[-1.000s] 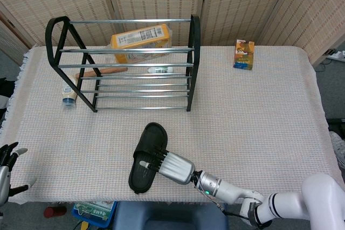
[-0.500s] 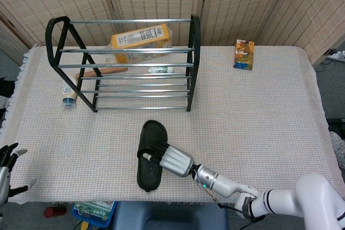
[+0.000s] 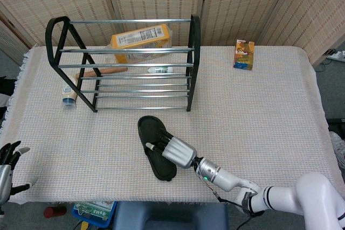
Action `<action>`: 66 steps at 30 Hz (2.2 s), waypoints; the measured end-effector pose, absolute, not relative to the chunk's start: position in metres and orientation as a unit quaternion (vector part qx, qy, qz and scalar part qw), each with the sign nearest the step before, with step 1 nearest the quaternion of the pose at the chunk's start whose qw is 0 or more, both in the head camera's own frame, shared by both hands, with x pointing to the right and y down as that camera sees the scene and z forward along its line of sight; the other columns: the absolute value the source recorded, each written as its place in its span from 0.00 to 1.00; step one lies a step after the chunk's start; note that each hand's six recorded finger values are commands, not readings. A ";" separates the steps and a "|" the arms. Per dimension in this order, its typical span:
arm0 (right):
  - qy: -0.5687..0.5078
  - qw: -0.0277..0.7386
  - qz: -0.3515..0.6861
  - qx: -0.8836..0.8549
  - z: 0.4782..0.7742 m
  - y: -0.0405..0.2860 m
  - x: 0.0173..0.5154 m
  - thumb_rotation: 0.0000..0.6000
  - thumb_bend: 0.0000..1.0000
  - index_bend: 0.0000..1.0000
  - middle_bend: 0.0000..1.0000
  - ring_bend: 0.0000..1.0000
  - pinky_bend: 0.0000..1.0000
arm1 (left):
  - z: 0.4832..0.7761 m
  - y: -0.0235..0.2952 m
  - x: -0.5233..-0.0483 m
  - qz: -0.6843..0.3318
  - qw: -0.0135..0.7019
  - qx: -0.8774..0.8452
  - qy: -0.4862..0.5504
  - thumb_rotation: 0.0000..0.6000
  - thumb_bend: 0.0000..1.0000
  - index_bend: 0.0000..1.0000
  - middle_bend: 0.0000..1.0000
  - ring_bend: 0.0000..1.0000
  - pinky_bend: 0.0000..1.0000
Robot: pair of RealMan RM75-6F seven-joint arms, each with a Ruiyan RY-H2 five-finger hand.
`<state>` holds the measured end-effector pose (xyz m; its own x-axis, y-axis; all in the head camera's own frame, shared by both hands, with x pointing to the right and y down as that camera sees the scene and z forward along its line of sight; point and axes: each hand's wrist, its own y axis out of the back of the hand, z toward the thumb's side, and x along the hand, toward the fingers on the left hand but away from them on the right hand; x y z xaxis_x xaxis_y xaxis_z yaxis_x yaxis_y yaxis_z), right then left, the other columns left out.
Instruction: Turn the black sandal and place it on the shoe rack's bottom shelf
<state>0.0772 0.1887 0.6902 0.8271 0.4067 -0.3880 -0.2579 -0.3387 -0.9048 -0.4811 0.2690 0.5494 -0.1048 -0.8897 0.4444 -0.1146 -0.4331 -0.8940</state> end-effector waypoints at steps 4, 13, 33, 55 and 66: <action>-0.074 0.561 0.276 -0.777 0.674 0.187 0.086 1.00 0.47 0.00 0.22 0.03 0.00 | 0.550 0.262 -0.475 -0.598 0.334 -0.597 0.418 1.00 0.12 0.26 0.12 0.09 0.26; -0.159 0.559 0.323 -0.747 0.628 0.162 0.162 1.00 0.44 0.00 0.20 0.03 0.00 | 0.549 0.232 -0.439 -0.535 0.400 -0.639 0.381 1.00 0.12 0.26 0.12 0.09 0.26; -0.343 0.445 0.544 -0.624 0.567 0.175 0.370 1.00 0.19 0.00 0.20 0.03 0.00 | 0.563 0.209 -0.271 -0.288 0.556 -0.761 0.169 1.00 0.12 0.24 0.12 0.09 0.26; -0.361 0.417 0.568 -0.611 0.570 0.182 0.406 1.00 0.19 0.00 0.20 0.03 0.00 | 0.621 0.202 -0.128 -0.240 0.604 -0.756 -0.079 1.00 0.12 0.15 0.11 0.09 0.26; -0.365 0.407 0.572 -0.612 0.574 0.181 0.414 1.00 0.19 0.00 0.20 0.03 0.00 | 0.653 0.202 -0.095 -0.254 0.630 -0.720 -0.142 1.00 0.12 0.15 0.11 0.09 0.26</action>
